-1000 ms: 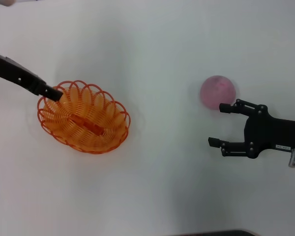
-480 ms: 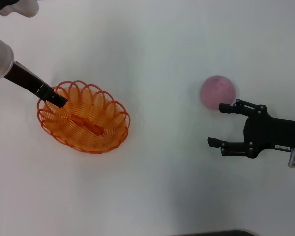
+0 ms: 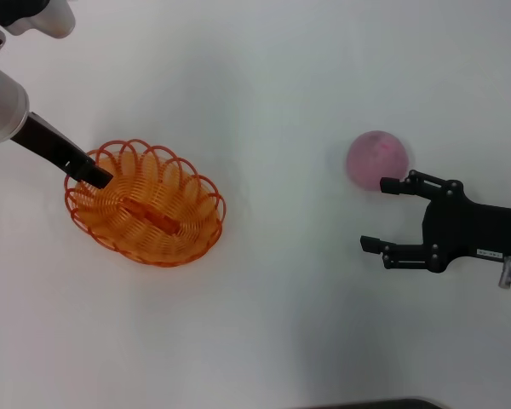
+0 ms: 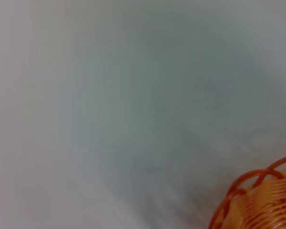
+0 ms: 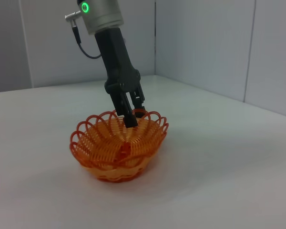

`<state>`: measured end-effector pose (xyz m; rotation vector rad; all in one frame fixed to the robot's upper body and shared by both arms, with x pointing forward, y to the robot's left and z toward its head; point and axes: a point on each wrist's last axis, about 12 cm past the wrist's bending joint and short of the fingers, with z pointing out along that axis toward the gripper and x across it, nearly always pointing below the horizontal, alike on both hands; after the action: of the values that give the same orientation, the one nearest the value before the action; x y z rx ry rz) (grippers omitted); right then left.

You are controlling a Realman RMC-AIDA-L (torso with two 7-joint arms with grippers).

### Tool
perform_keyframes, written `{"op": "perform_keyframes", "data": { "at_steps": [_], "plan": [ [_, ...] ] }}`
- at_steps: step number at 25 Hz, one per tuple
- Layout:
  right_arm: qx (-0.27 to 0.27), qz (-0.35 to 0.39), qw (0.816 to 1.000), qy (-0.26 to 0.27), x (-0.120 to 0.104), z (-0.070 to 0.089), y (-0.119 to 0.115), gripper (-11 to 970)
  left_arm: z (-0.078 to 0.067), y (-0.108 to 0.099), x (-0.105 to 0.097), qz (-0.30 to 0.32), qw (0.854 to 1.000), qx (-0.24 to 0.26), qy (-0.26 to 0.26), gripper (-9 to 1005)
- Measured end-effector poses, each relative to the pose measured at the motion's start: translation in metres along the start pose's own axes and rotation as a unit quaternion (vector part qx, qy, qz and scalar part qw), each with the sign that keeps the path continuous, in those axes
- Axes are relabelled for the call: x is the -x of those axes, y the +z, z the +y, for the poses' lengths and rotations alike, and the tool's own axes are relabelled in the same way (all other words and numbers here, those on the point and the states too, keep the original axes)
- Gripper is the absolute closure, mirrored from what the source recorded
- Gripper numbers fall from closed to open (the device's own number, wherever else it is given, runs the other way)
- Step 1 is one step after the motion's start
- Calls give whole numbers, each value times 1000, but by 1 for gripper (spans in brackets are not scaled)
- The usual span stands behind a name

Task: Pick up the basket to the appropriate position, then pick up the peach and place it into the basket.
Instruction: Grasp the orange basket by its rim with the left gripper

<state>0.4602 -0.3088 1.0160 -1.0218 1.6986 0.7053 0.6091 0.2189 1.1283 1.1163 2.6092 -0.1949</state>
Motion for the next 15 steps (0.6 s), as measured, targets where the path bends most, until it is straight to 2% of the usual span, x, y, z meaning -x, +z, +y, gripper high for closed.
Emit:
{"op": "perform_keyframes", "data": {
  "at_steps": [1,7,12,15],
  "plan": [
    [0,0,1000,0,0,0,0,35,0,0,0,0,1000,0,1,257],
    [-2,-1,1000,0,0,-1,0,35,-2,2,-1,4,1000,-2,2,485],
    [-3,-2,1000,0,0,-1,0,35,-3,0,1,0,1000,0,1,727],
    [-3,-2,1000,0,1,-1,0,36,-3,-1,2,2,1000,1,-7,816]
  ]
}}
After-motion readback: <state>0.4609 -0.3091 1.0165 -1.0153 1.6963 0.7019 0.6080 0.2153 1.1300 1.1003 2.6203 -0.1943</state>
